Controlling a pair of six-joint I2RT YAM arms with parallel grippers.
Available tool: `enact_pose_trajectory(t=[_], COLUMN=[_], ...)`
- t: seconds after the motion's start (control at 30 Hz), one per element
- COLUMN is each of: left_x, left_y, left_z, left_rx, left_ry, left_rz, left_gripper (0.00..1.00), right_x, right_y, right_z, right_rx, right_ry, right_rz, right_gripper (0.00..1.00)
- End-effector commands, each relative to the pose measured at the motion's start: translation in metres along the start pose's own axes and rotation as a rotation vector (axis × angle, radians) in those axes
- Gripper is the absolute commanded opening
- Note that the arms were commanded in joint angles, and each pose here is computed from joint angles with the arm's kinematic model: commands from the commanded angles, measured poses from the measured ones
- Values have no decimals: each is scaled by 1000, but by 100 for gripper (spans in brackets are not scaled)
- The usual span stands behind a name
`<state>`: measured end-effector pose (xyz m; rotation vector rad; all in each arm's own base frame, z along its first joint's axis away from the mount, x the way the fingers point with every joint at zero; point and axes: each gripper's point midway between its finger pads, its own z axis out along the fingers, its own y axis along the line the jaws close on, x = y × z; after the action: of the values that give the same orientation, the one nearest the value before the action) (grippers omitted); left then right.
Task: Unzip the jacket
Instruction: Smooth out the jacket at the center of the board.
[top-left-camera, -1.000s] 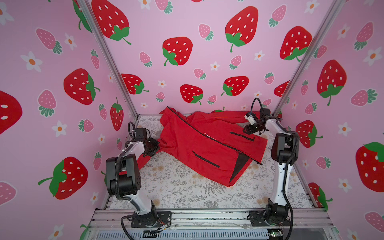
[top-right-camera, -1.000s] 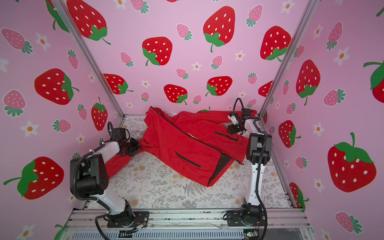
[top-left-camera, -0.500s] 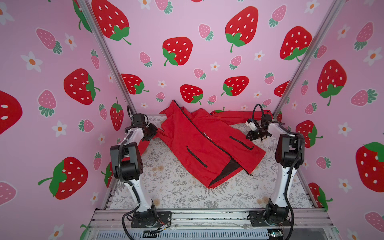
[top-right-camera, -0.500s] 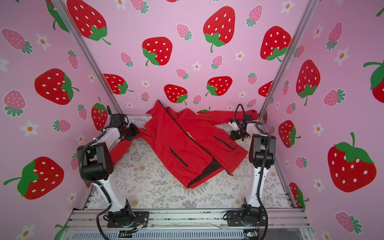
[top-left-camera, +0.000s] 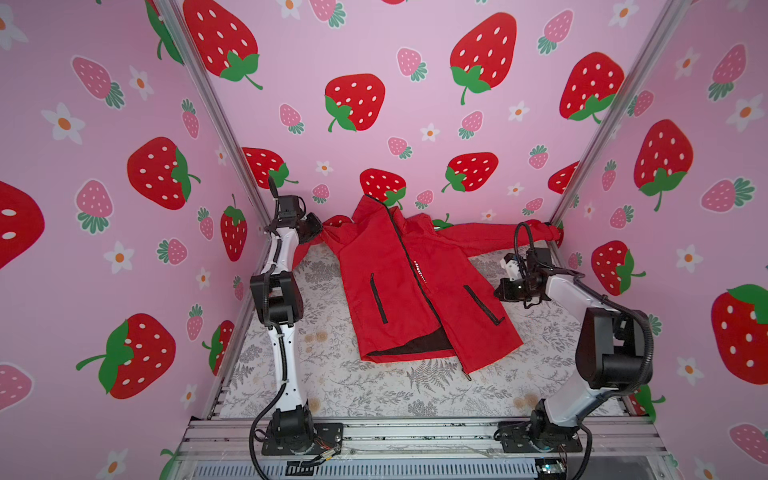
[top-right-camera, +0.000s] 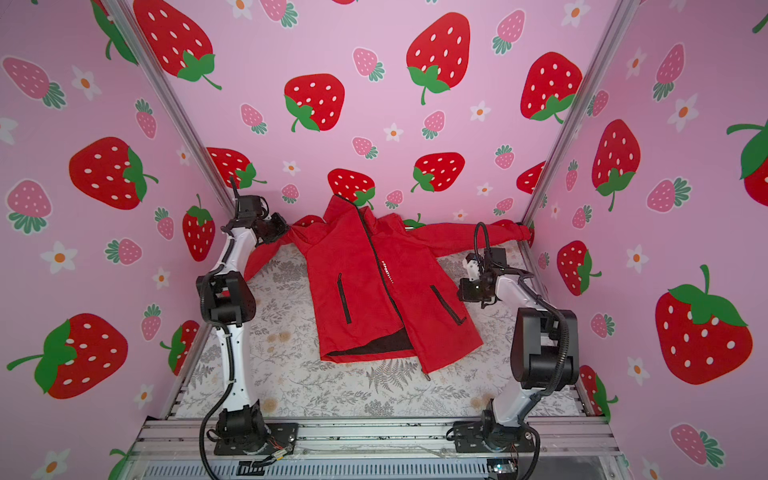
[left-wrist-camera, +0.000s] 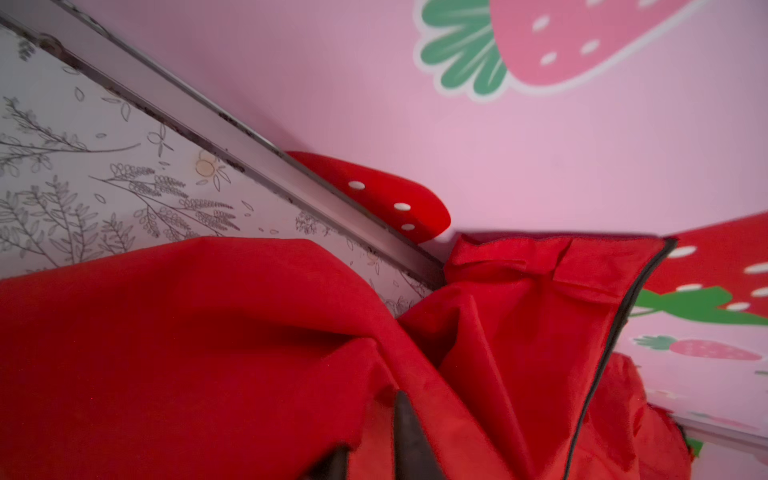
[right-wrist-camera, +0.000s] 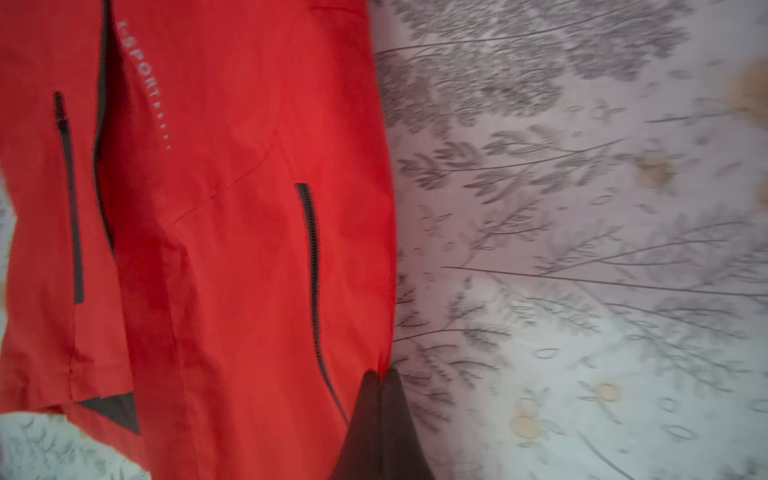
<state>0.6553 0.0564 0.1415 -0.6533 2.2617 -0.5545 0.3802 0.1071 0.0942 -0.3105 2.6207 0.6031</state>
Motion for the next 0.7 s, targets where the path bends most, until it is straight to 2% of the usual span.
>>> enact_pose_trajectory(t=[0.0, 0.07, 0.13, 0.2, 0.33, 0.53, 0.67], left_x=[-10, -4, 6, 31, 101, 196, 250], left_y=[24, 28, 25, 24, 22, 19, 30], left_z=[-36, -56, -79, -99, -130, -161, -161], left_rx=[-70, -35, -16, -18, 19, 67, -16], left_ry=[12, 14, 22, 61, 175, 323, 418], left_rz=[-48, -72, -67, -67, -111, -137, -130], left_gripper=[58, 65, 68, 71, 75, 76, 76], right_x=[-5, -6, -4, -5, -17, -30, -31], right_y=[29, 45, 57, 62, 56, 50, 38], right_z=[-9, -10, -8, -5, -8, -13, -17], right_rx=[-120, -179, -212, -190, -135, -89, -39], right_ry=[-23, -12, 18, 30, -24, -61, -76], right_rz=[-18, -53, -84, -103, -56, -42, 16], right_gripper=[0, 0, 0, 0, 0, 0, 0])
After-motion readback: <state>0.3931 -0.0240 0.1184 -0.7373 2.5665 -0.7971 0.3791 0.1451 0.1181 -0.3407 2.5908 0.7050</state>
